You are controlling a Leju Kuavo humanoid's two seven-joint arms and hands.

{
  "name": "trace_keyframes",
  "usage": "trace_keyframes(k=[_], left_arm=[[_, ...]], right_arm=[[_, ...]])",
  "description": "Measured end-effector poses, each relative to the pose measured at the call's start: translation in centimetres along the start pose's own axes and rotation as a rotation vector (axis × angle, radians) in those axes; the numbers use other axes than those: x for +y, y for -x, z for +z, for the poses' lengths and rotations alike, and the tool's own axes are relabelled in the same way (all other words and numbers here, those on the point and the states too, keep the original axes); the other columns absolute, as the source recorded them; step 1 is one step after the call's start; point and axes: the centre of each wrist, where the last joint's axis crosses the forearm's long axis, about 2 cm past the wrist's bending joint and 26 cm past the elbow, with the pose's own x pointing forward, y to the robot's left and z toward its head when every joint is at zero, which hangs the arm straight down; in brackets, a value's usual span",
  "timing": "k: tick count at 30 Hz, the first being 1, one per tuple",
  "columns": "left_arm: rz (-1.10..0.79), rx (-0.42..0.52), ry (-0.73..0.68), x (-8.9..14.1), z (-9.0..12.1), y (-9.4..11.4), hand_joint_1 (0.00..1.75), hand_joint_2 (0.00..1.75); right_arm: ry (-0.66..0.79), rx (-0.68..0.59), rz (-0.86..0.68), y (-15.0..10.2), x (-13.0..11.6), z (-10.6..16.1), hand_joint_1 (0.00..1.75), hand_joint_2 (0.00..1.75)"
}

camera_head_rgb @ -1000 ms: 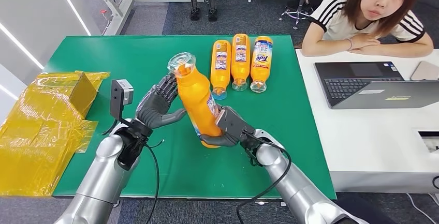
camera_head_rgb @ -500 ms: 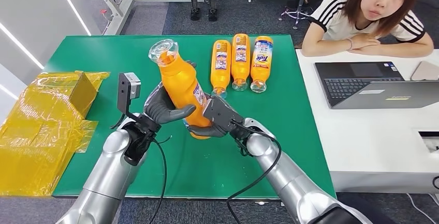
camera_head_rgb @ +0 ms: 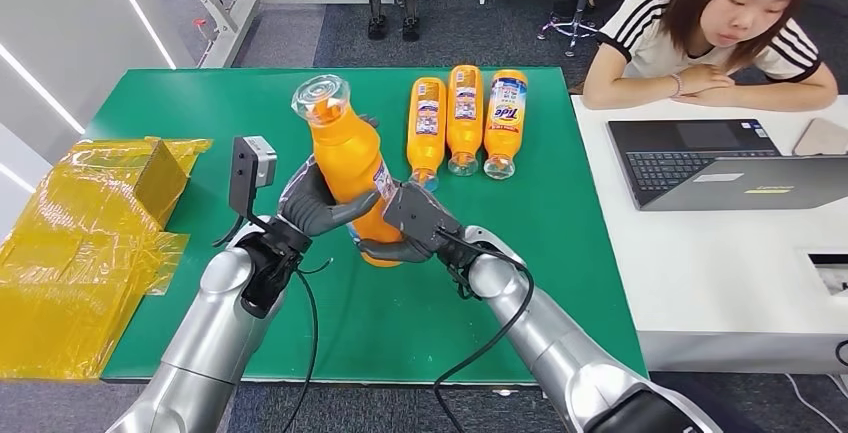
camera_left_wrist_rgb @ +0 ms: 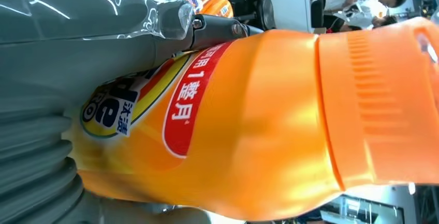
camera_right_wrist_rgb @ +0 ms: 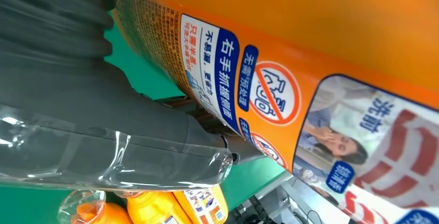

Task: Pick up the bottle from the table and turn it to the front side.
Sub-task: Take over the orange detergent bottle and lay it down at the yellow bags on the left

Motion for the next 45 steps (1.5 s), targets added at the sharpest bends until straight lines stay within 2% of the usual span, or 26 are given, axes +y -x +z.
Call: trace_keyframes(k=[3, 5, 6, 9, 10, 12, 19, 22, 26, 31, 34, 37, 40, 43, 45], left_arm=[[0.005, -0.003, -0.021, 0.1, 0.0, 0.0, 1.75, 1.75], [0.009, -0.003, -0.031, 0.1, 0.1, 0.1, 1.75, 1.75], [0.011, -0.003, -0.036, 0.2, 0.2, 0.1, 1.75, 1.75], [0.013, -0.002, -0.043, 0.4, 0.3, 0.2, 1.75, 1.75], [0.012, -0.002, -0.044, 0.4, 0.3, 0.2, 1.75, 1.75], [0.011, -0.002, -0.047, 0.5, 0.4, 0.3, 1.75, 1.75], [-0.010, -0.017, -0.067, 0.8, 0.4, 0.1, 1.75, 1.75], [-0.103, -0.038, -0.085, 1.5, -0.2, -0.4, 1.75, 1.75], [-0.324, -0.085, -0.093, 2.6, -2.0, -1.6, 1.75, 1.75], [-0.721, -0.158, -0.063, 3.5, -5.8, -4.4, 1.75, 1.75], [-0.854, -0.191, -0.040, 3.6, -7.4, -5.6, 1.75, 1.75], [-0.975, -0.205, -0.037, 3.4, -8.3, -6.2, 1.75, 1.75], [-1.192, -0.216, -0.041, 3.3, -8.8, -6.6, 1.75, 1.75], [-1.362, -0.218, -0.011, 3.6, -8.7, -6.7, 1.75, 1.75], [-1.401, -0.209, 0.004, 3.9, -8.5, -6.6, 1.75, 1.75]], right_arm=[[-0.002, 0.008, 0.003, 0.3, 0.1, 0.0, 1.37, 1.75], [-0.002, 0.009, 0.004, 0.4, 0.1, 0.1, 1.29, 1.75], [-0.003, 0.010, 0.005, 0.5, 0.2, 0.1, 1.16, 1.75], [-0.010, 0.010, 0.007, 0.6, 0.4, 0.2, 0.27, 1.75], [-0.014, 0.011, 0.008, 0.7, 0.5, 0.2, 0.08, 1.75], [-0.020, 0.014, 0.010, 0.8, 0.6, 0.2, 0.00, 1.75], [-0.036, 0.040, -0.007, 1.8, 1.9, 1.1, 0.00, 1.75], [-0.037, 0.057, -0.024, 2.6, 2.3, 1.8, 0.00, 1.75], [-0.034, 0.066, -0.037, 3.5, 2.6, 2.7, 0.00, 1.75], [-0.030, 0.063, -0.054, 4.2, 3.3, 3.9, 0.00, 1.75], [-0.026, 0.061, -0.055, 4.4, 3.3, 4.4, 0.00, 1.75], [-0.019, 0.056, -0.053, 4.4, 3.4, 4.8, 0.00, 1.75], [-0.006, 0.044, -0.053, 4.5, 3.5, 5.4, 0.00, 1.75], [0.006, 0.028, -0.057, 4.7, 3.4, 6.1, 0.00, 1.75], [0.012, 0.022, -0.058, 4.8, 3.4, 6.5, 0.00, 1.75]])
